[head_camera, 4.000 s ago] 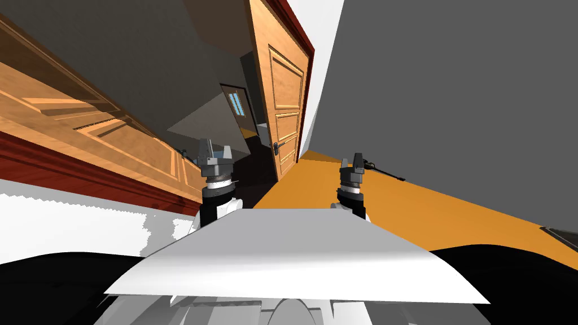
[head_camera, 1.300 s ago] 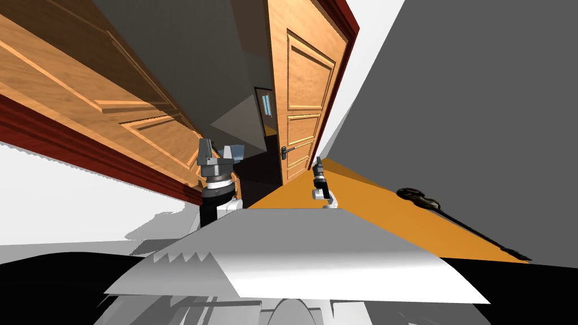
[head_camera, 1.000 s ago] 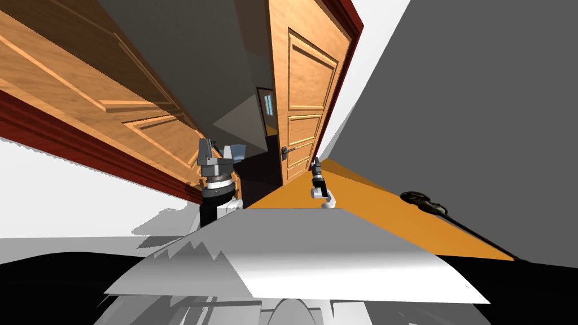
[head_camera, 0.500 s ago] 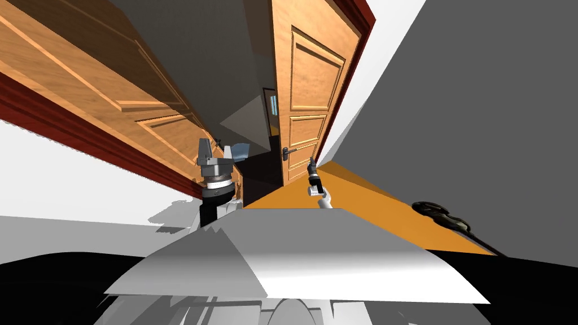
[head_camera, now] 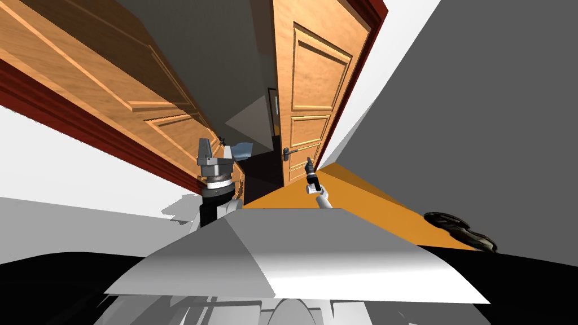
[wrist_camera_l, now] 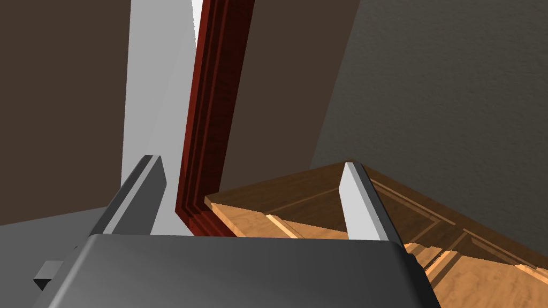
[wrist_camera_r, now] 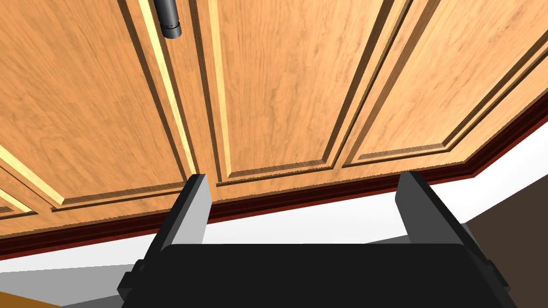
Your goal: Push the door open
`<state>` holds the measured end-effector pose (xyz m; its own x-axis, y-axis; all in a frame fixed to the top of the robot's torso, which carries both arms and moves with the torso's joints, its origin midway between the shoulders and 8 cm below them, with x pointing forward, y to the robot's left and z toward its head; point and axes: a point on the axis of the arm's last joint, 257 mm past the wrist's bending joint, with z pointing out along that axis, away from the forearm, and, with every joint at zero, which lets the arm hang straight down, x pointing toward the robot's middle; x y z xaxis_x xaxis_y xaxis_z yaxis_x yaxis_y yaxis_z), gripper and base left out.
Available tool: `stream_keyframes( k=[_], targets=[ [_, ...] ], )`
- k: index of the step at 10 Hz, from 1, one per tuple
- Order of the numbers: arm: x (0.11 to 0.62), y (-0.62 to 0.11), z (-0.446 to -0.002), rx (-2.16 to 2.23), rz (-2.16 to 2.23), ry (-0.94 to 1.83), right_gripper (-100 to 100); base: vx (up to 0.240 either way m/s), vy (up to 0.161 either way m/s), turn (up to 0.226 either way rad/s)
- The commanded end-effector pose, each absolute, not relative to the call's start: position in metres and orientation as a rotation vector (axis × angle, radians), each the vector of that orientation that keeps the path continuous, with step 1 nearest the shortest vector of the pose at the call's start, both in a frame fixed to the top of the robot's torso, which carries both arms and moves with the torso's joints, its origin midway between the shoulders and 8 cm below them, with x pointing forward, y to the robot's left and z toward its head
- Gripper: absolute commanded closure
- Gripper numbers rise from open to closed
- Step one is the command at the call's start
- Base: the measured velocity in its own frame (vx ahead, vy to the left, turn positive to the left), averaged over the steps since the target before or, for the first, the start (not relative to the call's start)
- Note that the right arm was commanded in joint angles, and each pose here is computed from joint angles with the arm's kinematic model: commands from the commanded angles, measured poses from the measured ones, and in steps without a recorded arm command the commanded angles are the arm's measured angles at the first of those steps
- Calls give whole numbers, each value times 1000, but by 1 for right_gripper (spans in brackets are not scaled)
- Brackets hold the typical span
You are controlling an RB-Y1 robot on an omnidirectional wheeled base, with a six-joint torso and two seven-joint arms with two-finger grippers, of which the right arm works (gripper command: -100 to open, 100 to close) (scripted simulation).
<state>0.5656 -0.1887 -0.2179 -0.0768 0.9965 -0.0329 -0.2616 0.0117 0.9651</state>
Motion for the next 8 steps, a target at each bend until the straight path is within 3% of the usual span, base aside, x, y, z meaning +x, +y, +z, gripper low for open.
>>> stream_keyframes(
  k=[1,8],
  targets=[
    [569,-185,-225,967,1364,1094,-100,22,-52,79],
    [595,-153,-253,1017,1379,1193,-100,30,-91,125]
  ],
)
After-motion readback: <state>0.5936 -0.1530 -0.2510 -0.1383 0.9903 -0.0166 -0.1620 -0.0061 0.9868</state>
